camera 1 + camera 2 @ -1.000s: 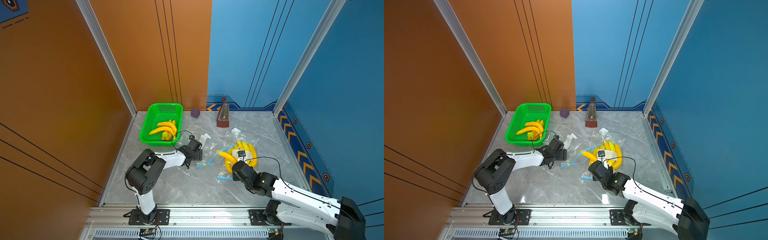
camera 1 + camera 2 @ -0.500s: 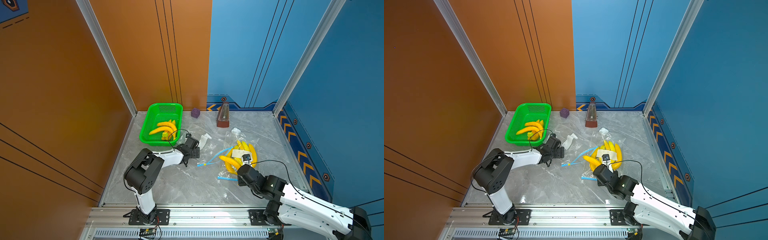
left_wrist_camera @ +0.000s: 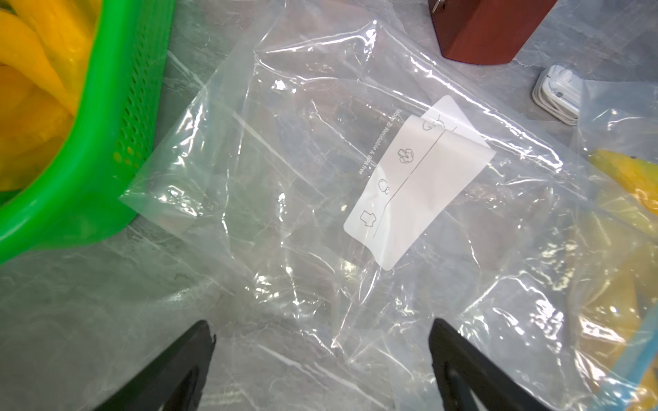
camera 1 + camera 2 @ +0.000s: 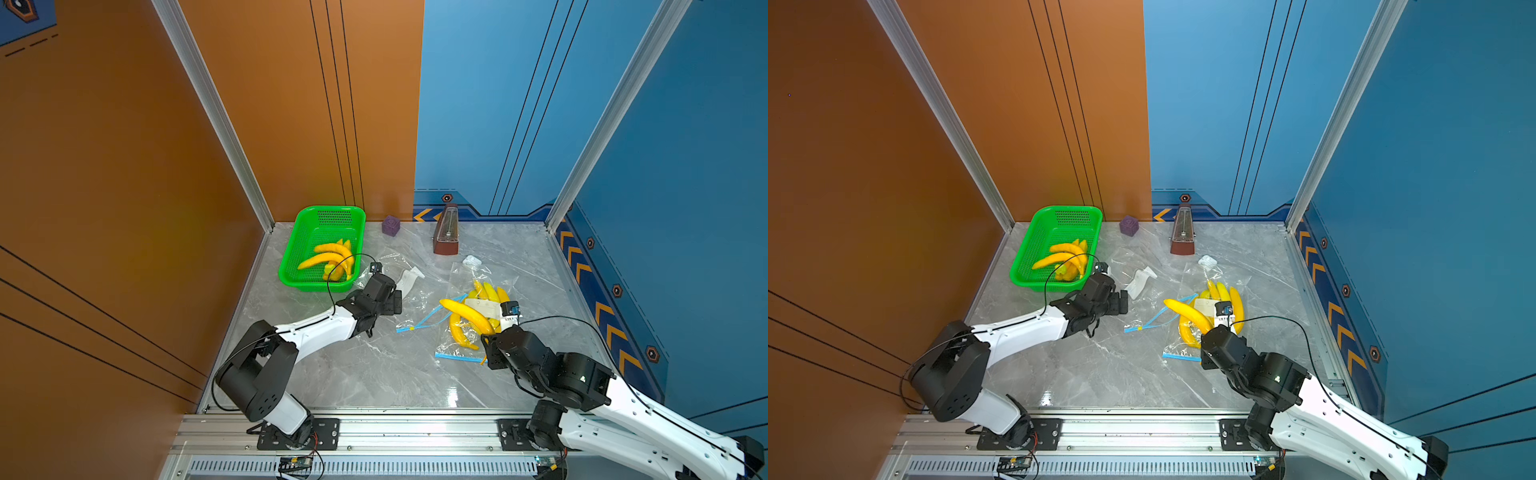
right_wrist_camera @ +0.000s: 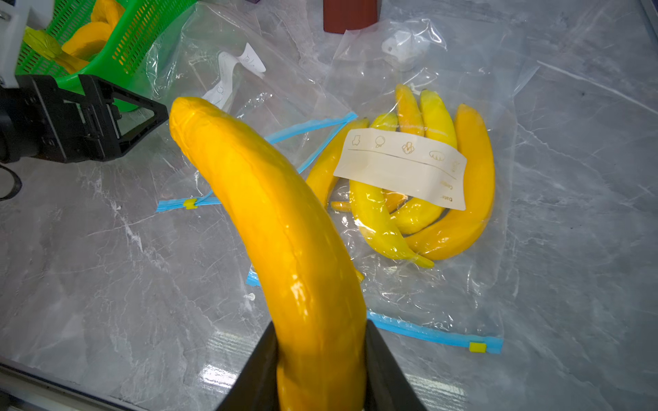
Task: Open the zip-top bag and take out the banana
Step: Place the banana in the basket.
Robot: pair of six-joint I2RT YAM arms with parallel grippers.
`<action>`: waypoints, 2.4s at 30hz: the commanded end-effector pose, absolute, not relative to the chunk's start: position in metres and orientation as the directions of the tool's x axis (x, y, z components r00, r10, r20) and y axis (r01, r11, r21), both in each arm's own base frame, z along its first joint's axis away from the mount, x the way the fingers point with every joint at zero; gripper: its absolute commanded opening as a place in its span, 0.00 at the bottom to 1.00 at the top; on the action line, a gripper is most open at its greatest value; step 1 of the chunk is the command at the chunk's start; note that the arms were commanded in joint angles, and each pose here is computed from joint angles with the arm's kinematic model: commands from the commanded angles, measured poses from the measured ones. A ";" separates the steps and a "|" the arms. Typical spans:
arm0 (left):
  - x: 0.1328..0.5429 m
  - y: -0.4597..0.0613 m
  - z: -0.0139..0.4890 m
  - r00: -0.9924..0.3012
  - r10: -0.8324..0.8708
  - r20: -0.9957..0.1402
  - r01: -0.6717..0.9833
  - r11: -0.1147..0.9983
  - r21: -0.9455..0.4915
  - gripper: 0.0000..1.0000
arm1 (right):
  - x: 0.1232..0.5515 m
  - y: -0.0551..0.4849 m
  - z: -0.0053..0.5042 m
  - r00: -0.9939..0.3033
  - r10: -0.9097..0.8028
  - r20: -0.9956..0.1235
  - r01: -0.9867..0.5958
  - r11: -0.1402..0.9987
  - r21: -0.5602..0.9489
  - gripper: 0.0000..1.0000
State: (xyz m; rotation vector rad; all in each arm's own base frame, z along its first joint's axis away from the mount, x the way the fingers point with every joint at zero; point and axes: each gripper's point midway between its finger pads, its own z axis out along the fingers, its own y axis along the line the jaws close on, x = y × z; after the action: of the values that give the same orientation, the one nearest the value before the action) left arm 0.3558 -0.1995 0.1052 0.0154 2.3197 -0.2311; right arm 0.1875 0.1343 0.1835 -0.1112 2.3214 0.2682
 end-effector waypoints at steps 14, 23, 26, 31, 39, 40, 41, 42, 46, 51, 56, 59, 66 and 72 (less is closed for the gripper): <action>0.280 -0.090 0.198 -0.501 -0.167 -0.849 -0.031 0.984 -0.175 0.98 | 0.261 0.238 0.245 -0.644 0.009 -0.765 -0.252 0.942 0.224 0.23; 0.250 -0.031 0.250 -0.356 -0.221 -0.908 -0.163 0.972 -0.172 0.99 | 0.329 0.354 0.241 -0.685 0.011 -0.728 -0.318 0.895 0.313 0.22; 0.244 -0.026 0.256 -0.320 -0.242 -0.916 -0.174 0.965 -0.194 0.99 | 0.353 0.393 0.231 -0.698 0.007 -0.716 -0.333 0.882 0.334 0.21; 0.238 -0.018 0.257 -0.296 -0.251 -0.922 -0.195 0.960 -0.199 0.99 | 0.389 0.447 0.223 -0.683 -0.006 -0.730 -0.382 0.855 0.350 0.20; 0.236 -0.014 0.255 -0.283 -0.256 -0.924 -0.212 0.957 -0.201 1.00 | 0.432 0.500 0.198 -0.660 -0.042 -0.750 -0.452 0.819 0.352 0.21; 0.236 -0.014 0.255 -0.284 -0.256 -0.924 -0.213 0.957 -0.199 1.00 | 0.435 0.506 0.195 -0.657 -0.045 -0.752 -0.463 0.812 0.356 0.21; 0.236 -0.014 0.255 -0.284 -0.255 -0.924 -0.213 0.957 -0.199 1.00 | 0.440 0.510 0.189 -0.656 -0.046 -0.753 -0.466 0.810 0.356 0.21; 0.236 -0.013 0.255 -0.283 -0.256 -0.924 -0.214 0.956 -0.199 1.00 | 0.443 0.515 0.187 -0.652 -0.043 -0.757 -0.471 0.806 0.359 0.21; 0.236 -0.014 0.254 -0.286 -0.254 -0.924 -0.215 0.957 -0.197 1.00 | 0.457 0.528 0.166 -0.652 -0.034 -0.758 -0.472 0.800 0.370 0.22; 0.236 -0.013 0.252 -0.288 -0.252 -0.924 -0.219 0.956 -0.192 1.00 | 0.465 0.539 0.153 -0.635 -0.034 -0.772 -0.482 0.798 0.361 0.24; 0.236 -0.013 0.251 -0.289 -0.254 -0.923 -0.221 0.956 -0.194 1.00 | 0.472 0.537 0.140 -0.633 -0.030 -0.774 -0.465 0.814 0.349 0.28; 0.236 -0.013 0.252 -0.287 -0.254 -0.924 -0.221 0.956 -0.194 1.00 | 0.474 0.535 0.137 -0.633 -0.024 -0.774 -0.457 0.819 0.348 0.34; 0.236 -0.012 0.252 -0.285 -0.254 -0.924 -0.223 0.955 -0.193 0.99 | 0.470 0.538 0.145 -0.617 -0.036 -0.786 -0.468 0.820 0.330 0.57; 0.235 -0.010 0.250 -0.287 -0.250 -0.925 -0.233 0.955 -0.185 1.00 | 0.464 0.534 0.171 -0.611 -0.025 -0.792 -0.469 0.817 0.336 0.57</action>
State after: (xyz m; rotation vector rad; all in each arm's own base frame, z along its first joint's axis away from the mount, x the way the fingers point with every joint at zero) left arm 0.2371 -0.0169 0.2572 -0.3375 1.8666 -0.0611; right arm 0.4674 0.5381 0.1332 -0.3663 2.1935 0.6754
